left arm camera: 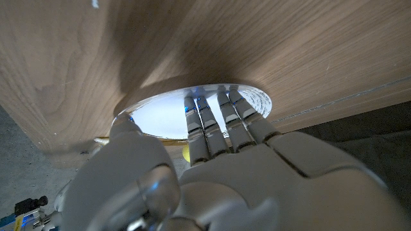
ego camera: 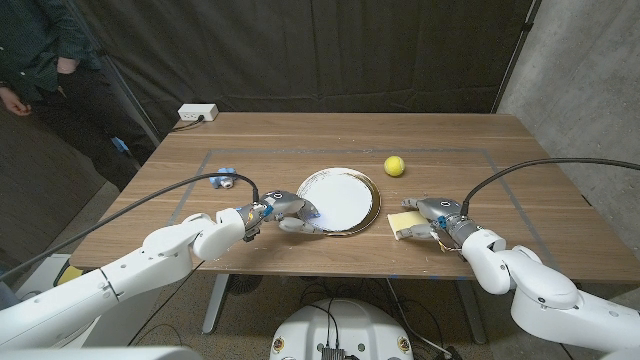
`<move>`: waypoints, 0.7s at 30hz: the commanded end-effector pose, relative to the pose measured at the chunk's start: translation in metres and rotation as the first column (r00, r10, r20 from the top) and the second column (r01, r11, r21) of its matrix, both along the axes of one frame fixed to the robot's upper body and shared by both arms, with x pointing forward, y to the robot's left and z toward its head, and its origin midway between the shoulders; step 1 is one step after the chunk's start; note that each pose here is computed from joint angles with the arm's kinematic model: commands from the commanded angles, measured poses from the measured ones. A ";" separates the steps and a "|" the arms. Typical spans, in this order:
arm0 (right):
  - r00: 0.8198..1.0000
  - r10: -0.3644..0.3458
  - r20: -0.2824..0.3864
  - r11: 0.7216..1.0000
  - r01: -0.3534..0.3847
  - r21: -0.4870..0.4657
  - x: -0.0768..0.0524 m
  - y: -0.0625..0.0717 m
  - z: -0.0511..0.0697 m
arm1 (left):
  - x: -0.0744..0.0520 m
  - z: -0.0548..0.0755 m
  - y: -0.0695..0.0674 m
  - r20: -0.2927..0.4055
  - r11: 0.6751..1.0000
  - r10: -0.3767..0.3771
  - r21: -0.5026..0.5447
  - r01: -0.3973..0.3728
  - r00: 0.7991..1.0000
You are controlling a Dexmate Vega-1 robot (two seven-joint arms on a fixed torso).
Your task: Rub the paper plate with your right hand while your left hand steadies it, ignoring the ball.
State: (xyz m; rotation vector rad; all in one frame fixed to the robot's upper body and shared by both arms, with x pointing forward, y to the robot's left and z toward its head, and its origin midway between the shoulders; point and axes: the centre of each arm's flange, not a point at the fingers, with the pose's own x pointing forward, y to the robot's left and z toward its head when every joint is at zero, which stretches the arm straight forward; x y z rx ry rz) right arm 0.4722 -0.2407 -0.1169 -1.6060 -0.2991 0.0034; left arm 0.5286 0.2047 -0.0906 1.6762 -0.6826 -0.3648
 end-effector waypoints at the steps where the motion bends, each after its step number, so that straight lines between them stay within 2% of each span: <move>1: 1.000 -0.011 0.009 0.999 0.011 -0.041 0.004 0.004 -0.006 | 0.002 -0.001 0.000 -0.003 1.000 -0.006 -0.007 0.006 1.000; 21: 0.999 -0.046 0.006 0.993 0.046 -0.104 0.012 0.005 -0.018 | 0.001 -0.003 -0.004 -0.003 1.000 -0.006 -0.011 0.006 1.000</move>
